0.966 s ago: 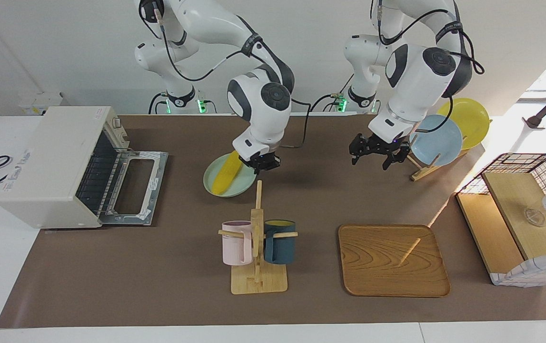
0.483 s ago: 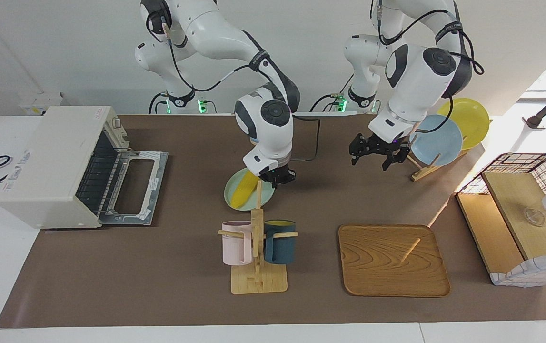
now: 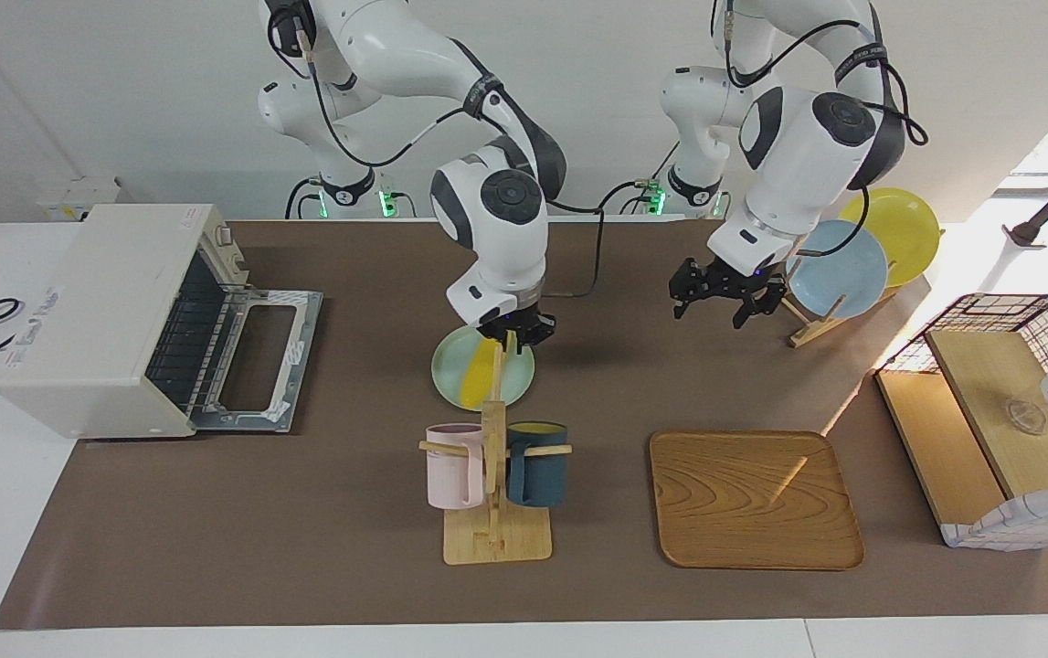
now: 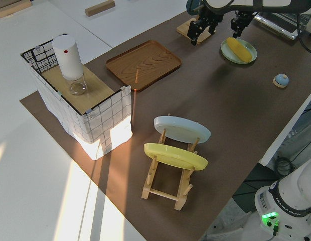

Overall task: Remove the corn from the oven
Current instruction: 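Pull the green plate out and set it on the table center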

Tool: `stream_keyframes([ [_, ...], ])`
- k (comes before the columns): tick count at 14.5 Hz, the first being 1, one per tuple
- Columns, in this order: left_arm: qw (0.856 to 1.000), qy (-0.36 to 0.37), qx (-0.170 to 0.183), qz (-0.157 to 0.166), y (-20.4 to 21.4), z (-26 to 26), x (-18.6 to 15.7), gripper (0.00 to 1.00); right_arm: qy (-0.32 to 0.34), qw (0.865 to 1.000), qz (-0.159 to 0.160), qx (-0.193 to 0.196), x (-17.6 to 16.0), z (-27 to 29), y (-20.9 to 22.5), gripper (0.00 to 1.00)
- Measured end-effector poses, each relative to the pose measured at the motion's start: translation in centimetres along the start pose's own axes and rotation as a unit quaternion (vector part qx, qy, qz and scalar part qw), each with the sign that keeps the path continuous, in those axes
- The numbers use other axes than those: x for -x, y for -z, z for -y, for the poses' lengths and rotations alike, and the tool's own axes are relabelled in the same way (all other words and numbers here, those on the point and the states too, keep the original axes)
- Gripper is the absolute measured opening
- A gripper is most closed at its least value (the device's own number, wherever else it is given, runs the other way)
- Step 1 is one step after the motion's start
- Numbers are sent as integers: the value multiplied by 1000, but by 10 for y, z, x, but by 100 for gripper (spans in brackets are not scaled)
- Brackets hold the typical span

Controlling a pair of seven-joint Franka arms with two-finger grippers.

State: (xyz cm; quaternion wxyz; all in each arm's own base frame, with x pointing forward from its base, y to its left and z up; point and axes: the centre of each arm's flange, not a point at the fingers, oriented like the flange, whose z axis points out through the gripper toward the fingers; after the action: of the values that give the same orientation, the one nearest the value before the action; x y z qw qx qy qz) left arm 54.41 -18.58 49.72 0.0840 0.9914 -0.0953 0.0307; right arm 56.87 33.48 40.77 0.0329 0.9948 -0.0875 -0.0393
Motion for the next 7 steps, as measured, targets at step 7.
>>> stream_keyframes([
  [7,999,-31,23,-12,-32,-84,-6,100,-74,994,38,65,-31,-146,-55,1],
])
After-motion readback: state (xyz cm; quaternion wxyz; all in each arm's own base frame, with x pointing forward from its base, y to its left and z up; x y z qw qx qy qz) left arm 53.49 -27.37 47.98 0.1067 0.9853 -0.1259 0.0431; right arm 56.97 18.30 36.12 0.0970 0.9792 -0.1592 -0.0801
